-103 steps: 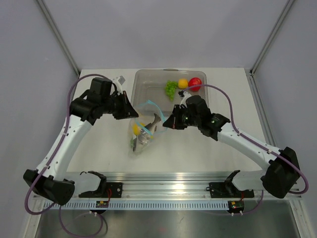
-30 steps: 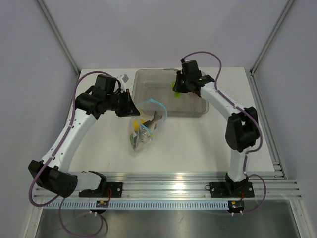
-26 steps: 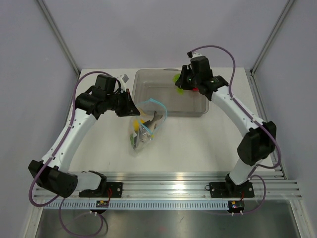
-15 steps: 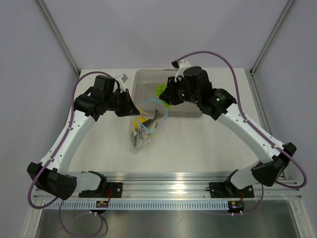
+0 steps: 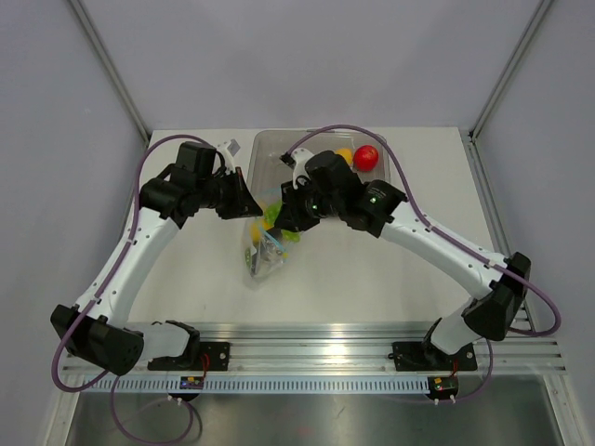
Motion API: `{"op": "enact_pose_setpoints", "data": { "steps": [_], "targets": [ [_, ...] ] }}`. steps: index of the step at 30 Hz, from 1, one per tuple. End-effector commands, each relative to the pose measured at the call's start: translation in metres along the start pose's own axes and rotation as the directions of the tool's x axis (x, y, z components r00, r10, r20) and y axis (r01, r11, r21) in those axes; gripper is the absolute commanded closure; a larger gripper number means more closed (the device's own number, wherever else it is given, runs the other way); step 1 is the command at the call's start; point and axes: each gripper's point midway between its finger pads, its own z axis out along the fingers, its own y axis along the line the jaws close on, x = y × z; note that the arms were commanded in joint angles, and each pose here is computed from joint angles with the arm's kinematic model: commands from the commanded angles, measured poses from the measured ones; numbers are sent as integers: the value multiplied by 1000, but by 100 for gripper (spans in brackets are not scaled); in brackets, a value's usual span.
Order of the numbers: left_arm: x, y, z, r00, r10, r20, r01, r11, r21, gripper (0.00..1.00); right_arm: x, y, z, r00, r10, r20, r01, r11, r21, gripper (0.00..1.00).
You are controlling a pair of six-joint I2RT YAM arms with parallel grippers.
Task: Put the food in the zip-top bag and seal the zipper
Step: Place the fake fruit in the zipper food storage bag.
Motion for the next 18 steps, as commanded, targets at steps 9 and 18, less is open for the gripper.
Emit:
{"op": "enact_pose_setpoints", "data": {
  "steps": [9,18],
  "targets": [
    [-7,-16,-14,997,35,62,-39,997,64,100,-2,-14,30,999,-17,-27,19,996,84,20],
    [-3,-13,-12,998,30,54,-33,998,58,100,-46,-69,-24,977,-49,207,-28,934,355,39]
  ]
}}
